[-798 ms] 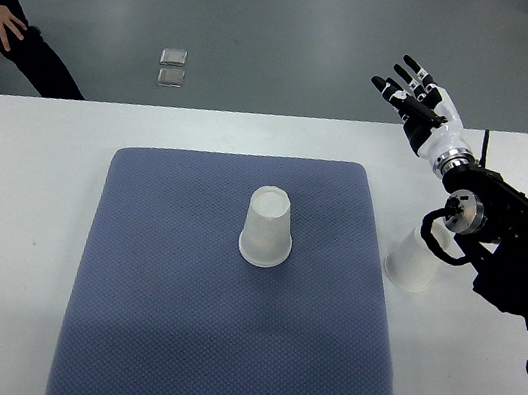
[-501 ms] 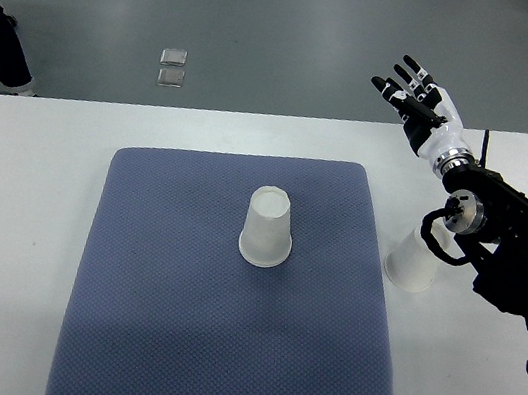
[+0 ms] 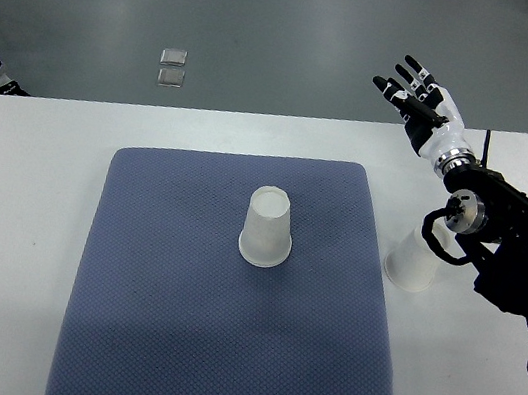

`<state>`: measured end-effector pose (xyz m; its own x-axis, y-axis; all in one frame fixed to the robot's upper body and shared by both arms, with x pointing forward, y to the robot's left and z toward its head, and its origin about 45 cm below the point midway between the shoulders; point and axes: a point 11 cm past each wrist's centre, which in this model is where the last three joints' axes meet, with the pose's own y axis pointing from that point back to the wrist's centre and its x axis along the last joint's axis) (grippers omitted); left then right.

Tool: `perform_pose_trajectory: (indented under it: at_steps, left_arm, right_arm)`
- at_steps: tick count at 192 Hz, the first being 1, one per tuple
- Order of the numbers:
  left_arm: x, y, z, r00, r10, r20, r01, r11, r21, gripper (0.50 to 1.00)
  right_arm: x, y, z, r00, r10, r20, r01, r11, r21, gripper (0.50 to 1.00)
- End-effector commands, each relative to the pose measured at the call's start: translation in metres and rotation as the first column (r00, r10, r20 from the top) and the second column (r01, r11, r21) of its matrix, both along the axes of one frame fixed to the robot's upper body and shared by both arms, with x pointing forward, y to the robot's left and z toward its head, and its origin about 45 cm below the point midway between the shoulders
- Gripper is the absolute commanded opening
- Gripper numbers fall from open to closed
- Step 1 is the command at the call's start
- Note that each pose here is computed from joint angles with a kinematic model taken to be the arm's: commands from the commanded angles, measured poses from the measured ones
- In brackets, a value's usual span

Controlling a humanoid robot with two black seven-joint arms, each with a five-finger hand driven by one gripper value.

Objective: Stack paper cups

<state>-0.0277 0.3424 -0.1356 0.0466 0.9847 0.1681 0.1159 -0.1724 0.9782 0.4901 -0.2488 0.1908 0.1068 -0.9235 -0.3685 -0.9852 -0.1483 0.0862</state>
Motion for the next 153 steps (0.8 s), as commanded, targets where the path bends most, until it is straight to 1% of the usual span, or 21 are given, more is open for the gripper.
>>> perform_pose_trajectory:
  at_steps: [1, 112, 129, 153]
  left_arm:
    - [0.0, 0.0, 0.0, 1.0, -0.001, 0.0, 0.001, 1.0, 0.0, 1.0]
    - [0.0, 0.0, 0.0, 1.0, -0.001, 0.0, 0.001, 1.0, 0.0, 1.0]
    - [0.0, 0.0, 0.0, 1.0, 0.001, 0.0, -0.001, 1.0, 0.0, 1.0]
    - [0.0, 0.0, 0.0, 1.0, 0.001, 0.0, -0.001, 1.0, 0.0, 1.0]
  right_arm:
    - [0.0, -0.001, -0.001, 1.0, -0.001, -0.001, 0.001, 1.0, -0.002, 0.913]
    - [0.003, -0.01, 0.008, 1.0, -0.005, 0.012, 0.005, 1.0, -0.023, 0.913]
    - [0.005, -0.028, 0.015, 1.0, -0.017, 0.023, 0.019, 0.998, -0.063, 0.913]
    - [0.007, -0.035, 0.022, 0.999, 0.008, 0.038, -0.003, 0.992, -0.128, 0.913]
